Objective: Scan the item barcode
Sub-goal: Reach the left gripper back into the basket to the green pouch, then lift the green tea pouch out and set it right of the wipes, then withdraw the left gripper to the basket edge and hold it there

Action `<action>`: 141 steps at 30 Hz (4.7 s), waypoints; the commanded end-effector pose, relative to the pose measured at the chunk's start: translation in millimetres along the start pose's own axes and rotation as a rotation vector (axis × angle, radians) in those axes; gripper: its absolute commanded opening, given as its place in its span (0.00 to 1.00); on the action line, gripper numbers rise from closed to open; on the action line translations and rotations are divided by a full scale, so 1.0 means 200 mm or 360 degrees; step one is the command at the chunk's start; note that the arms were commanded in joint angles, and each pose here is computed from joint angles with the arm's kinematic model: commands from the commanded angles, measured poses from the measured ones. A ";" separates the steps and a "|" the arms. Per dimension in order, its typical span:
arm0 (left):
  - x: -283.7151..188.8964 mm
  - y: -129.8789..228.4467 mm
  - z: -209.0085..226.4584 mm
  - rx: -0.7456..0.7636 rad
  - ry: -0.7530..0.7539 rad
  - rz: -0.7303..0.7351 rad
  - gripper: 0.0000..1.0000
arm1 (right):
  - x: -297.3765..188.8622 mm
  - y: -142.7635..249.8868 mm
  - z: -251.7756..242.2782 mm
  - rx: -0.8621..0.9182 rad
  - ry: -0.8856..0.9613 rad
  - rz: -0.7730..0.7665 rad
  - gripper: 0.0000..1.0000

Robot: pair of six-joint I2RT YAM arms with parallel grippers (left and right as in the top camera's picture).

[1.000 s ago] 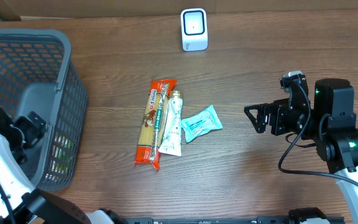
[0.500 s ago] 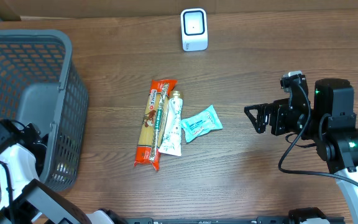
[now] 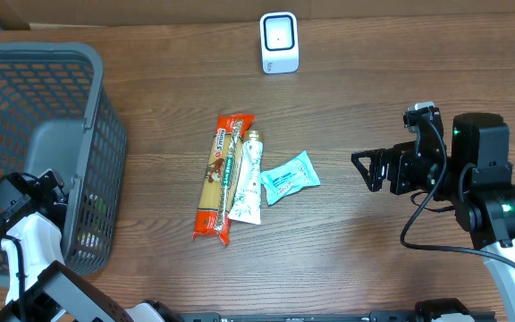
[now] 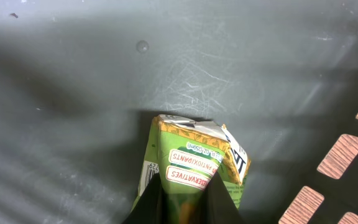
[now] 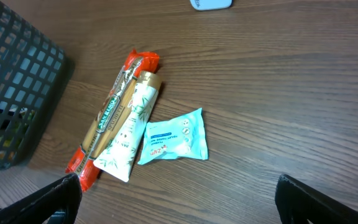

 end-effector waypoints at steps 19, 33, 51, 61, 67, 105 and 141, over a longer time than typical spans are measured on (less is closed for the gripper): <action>-0.72 -0.49 -0.23 0.0008 0.0096 -0.0187 0.04 | -0.01 -0.03 0.01 -0.0028 -0.0005 -0.0023 1.00; -1.42 -0.35 -0.90 0.0470 0.0994 -0.0273 0.04 | 0.09 0.00 -0.04 0.0032 -0.0016 0.0088 1.00; -0.99 0.47 -1.79 0.1279 0.0727 0.0247 0.04 | -0.26 -0.27 -0.25 0.0290 0.0128 -0.0301 1.00; -0.48 1.01 -2.18 0.1339 0.0649 0.0567 0.04 | -0.45 -0.12 -0.51 0.0687 0.0394 -0.0301 1.00; -0.28 1.24 -2.31 0.1436 0.0701 0.0608 0.04 | -0.45 -0.11 -0.50 0.0696 0.0389 -0.0289 1.00; -1.24 0.58 -2.09 0.1361 0.0751 0.0081 1.00 | -0.44 -0.10 -0.50 0.0713 0.0381 -0.0269 1.00; -1.10 0.36 -1.53 0.1032 0.0206 0.0091 1.00 | -0.44 -0.10 -0.47 0.0713 0.0324 -0.0259 1.00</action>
Point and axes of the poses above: each gripper's point midway between its finger pads, its own x axis out along the fingers, its own z axis along the line the jaws close on, y = z × x, the point moved 5 cm from there along -x, back along the fingers, and after that the axes turned 11 degrees about -x, right-handed, at the moved point
